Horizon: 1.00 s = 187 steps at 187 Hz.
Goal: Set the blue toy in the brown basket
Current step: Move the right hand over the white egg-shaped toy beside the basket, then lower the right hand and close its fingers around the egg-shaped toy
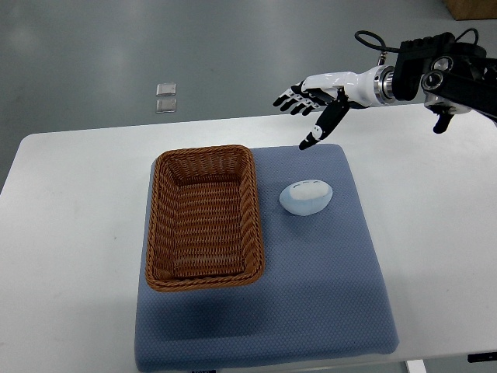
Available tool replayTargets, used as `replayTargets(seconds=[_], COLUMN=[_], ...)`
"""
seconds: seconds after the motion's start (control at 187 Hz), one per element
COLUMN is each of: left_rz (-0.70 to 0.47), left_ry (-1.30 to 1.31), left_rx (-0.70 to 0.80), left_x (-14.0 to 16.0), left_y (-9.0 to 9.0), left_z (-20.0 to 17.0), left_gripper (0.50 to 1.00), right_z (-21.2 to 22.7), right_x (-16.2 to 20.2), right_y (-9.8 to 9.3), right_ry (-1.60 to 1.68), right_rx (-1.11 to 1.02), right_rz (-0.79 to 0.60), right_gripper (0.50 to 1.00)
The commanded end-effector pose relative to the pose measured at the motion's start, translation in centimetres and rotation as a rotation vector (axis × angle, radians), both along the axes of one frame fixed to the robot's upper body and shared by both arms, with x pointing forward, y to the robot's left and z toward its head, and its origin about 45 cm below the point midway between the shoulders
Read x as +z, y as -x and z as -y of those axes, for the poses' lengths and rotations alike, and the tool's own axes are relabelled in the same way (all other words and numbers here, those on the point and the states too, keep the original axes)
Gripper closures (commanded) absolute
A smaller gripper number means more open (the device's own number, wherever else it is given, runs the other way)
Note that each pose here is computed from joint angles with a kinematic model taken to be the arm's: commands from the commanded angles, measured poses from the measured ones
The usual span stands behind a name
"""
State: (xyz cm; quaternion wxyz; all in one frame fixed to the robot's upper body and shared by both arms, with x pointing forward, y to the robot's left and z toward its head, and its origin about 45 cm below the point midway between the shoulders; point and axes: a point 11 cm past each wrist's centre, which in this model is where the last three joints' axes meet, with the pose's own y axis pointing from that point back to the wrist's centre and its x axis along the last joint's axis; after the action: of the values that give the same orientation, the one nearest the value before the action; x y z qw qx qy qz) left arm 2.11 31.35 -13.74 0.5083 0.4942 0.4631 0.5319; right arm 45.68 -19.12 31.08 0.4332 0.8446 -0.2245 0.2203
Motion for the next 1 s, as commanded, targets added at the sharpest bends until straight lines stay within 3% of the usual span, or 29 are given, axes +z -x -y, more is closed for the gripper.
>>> replayTargets(seconds=[0.0, 0.112, 0.348, 0.995], left_rz=[0.000, 0.000, 0.000, 0.001], left_ry=[0.008, 0.010, 0.008, 0.008], left_rx=[0.000, -0.002, -0.002, 0.001], left_x=[0.0, 0.0, 0.0, 0.0], left_y=[0.0, 0.0, 0.0, 0.0], left_z=[0.3, 0.3, 0.3, 0.3], left_gripper=[0.500, 0.500, 0.500, 0.500], right_z=[-0.7, -2.7, -5.1, -4.2], right_x=[1.0, 0.8, -1.2, -6.9], right_y=[1.1, 2.4, 3.1, 3.3], right_ry=[0.193, 0.315, 0.398, 0.397], right_rx=[0.090, 0.175, 0.225, 0.144], right_rz=[0.007, 0.004, 0.005, -0.032], right_gripper=[0.595, 0.597, 0.601, 0.609])
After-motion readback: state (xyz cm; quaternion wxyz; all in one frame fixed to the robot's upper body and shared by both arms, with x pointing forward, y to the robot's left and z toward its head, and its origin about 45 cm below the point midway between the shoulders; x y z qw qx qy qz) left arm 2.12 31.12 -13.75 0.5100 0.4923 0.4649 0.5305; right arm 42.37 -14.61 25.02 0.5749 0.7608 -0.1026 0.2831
